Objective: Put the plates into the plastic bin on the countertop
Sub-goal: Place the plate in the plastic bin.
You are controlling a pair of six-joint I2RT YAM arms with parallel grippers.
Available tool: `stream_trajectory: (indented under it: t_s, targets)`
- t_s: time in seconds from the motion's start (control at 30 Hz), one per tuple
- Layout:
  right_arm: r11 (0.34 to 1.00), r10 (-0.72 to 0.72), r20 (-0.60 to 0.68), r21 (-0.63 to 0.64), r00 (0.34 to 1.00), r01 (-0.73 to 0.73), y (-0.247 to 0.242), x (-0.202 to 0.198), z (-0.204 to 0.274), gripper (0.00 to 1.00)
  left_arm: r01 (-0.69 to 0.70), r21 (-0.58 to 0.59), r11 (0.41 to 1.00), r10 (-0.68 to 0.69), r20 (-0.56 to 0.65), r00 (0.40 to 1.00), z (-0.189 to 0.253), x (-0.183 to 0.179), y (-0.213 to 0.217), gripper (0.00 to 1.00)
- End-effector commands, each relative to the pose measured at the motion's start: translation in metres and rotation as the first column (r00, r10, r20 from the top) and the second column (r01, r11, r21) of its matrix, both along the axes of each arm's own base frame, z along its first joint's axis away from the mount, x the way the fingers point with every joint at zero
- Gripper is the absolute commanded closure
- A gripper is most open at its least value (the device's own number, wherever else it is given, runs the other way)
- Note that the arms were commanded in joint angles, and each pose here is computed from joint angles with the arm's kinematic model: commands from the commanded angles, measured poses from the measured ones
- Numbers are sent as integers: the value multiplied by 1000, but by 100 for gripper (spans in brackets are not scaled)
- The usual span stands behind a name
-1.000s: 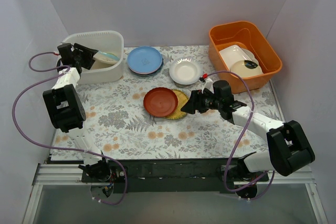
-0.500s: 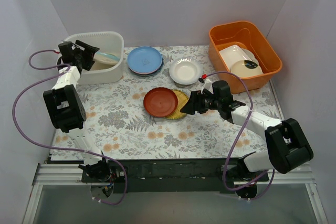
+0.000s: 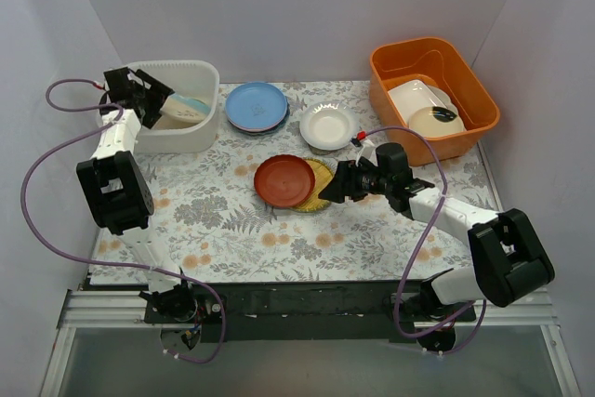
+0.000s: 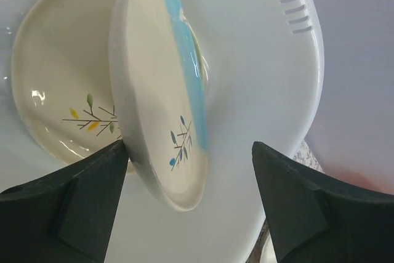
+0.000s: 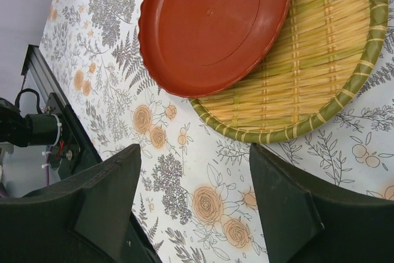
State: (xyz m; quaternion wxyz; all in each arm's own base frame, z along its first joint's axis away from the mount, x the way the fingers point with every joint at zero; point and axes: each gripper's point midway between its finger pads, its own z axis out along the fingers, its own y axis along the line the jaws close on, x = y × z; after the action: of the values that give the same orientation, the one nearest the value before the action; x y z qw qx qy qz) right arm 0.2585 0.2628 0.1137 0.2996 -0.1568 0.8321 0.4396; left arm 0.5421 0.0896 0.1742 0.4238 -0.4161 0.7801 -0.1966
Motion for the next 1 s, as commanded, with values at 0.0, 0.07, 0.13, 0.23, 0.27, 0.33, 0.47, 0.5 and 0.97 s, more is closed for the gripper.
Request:
stream_trajectory:
  t_s: [0.0,0.07,0.13,0.23,0.27,0.33,0.47,0.5,0.97]
  targets:
    - [1000,4,44,29,999,-5,0,-4,11,21,-4,93,996,-2,70,998,50,2,1,20]
    - [1000,-1,39,30,999,0,-1,-6,10,21,5,95,995,-12,72,997,52,5,-6,19]
    - [1000,-3,36,28,999,2,-2,-7,8,21,-7,150,989,-3,66,998,55,8,-11,19]
    - [1000,-9,35,20,999,8,-4,-8,6,21,-32,222,974,18,64,998,62,10,-16,18]
    - [1000,-9,36,20,999,8,-4,-7,7,21,-36,234,972,21,66,998,64,10,-17,18]
    - [1000,-8,32,19,999,7,-4,-8,6,21,-50,268,962,33,69,997,67,12,-21,18]
    - [1000,-5,37,20,999,4,-3,-6,7,21,-40,282,959,25,55,998,65,13,-26,18]
    - [1000,-5,35,18,999,4,-3,-6,6,21,-36,285,958,23,49,999,64,13,-26,18]
    - [998,31,28,48,999,-32,7,-2,6,22,23,351,936,9,-90,996,38,9,-20,17]
